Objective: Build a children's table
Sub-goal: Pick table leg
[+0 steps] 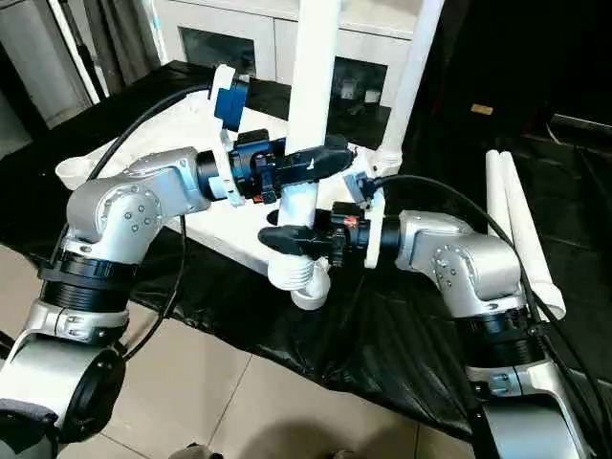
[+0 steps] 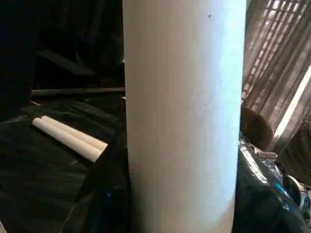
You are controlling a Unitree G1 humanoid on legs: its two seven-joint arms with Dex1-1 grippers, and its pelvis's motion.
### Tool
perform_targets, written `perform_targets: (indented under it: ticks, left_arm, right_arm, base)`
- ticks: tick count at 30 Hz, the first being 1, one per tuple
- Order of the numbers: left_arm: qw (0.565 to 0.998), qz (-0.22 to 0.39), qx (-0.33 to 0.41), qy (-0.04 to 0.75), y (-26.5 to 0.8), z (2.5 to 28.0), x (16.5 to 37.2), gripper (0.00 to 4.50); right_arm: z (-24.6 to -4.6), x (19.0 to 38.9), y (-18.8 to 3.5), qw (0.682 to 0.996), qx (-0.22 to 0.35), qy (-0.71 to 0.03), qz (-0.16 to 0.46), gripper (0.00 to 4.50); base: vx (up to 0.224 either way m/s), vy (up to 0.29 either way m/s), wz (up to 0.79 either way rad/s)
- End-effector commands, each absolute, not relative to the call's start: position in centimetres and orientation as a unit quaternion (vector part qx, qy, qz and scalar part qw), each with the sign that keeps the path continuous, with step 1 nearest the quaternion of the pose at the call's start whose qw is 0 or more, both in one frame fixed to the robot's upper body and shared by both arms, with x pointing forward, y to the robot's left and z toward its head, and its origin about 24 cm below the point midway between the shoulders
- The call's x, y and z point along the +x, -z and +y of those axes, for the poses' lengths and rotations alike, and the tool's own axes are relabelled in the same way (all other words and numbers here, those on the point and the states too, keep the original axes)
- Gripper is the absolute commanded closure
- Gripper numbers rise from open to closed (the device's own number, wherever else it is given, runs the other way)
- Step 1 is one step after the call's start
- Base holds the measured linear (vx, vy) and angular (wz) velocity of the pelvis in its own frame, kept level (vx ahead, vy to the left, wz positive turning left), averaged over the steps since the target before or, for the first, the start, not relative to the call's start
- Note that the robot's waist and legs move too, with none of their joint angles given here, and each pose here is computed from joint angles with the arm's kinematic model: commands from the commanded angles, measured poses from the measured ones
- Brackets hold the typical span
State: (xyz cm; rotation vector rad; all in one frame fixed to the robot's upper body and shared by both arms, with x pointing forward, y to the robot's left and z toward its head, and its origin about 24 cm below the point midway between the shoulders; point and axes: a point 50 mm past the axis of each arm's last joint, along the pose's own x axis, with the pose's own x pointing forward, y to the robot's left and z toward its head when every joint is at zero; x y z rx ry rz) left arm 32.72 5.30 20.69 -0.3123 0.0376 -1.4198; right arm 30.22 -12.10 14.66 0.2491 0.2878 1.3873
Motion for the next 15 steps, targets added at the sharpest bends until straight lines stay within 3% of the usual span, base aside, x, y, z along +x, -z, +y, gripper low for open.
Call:
perform_targets:
  ticks: [1, 3, 7, 11, 12, 15]
  left_arm:
    - [0.745, 0.016, -0.123, 0.655, -20.8, 5.1, 32.4, 2.60]
    - [0.741, 0.014, -0.127, 0.659, -21.0, 5.0, 32.3, 1.90]
    - [0.739, -0.015, -0.149, 0.657, -21.6, 5.0, 32.4, 1.74]
    - [0.751, -0.096, -0.190, 0.625, -23.0, 5.4, 33.0, 1.63]
    - [0.756, -0.112, -0.234, 0.601, -23.6, 5.8, 33.6, 1.63]
    - [0.766, -0.131, -0.268, 0.569, -24.2, 6.8, 34.5, 1.63]
  right_arm:
    - [-12.1, 30.5, -15.5, 0.758, 0.101, -0.634, 0.116, 2.57]
    - [-12.1, 30.5, -15.5, 0.762, 0.101, -0.630, 0.111, 2.57]
    - [-12.0, 30.6, -15.6, 0.771, 0.105, -0.621, 0.097, 2.58]
    - [-11.8, 30.6, -15.8, 0.781, 0.117, -0.608, 0.077, 2.59]
    - [-11.8, 30.7, -15.9, 0.788, 0.125, -0.599, 0.069, 2.59]
    - [-11.9, 30.9, -15.8, 0.808, 0.138, -0.571, 0.050, 2.59]
  base:
    - [0.000, 0.000, 0.00]
    - [0.000, 0.000, 0.00]
    - [0.000, 0.000, 0.00]
    - [0.000, 0.000, 0.00]
    - [0.000, 0.000, 0.00]
    - [0.000, 0.000, 0.00]
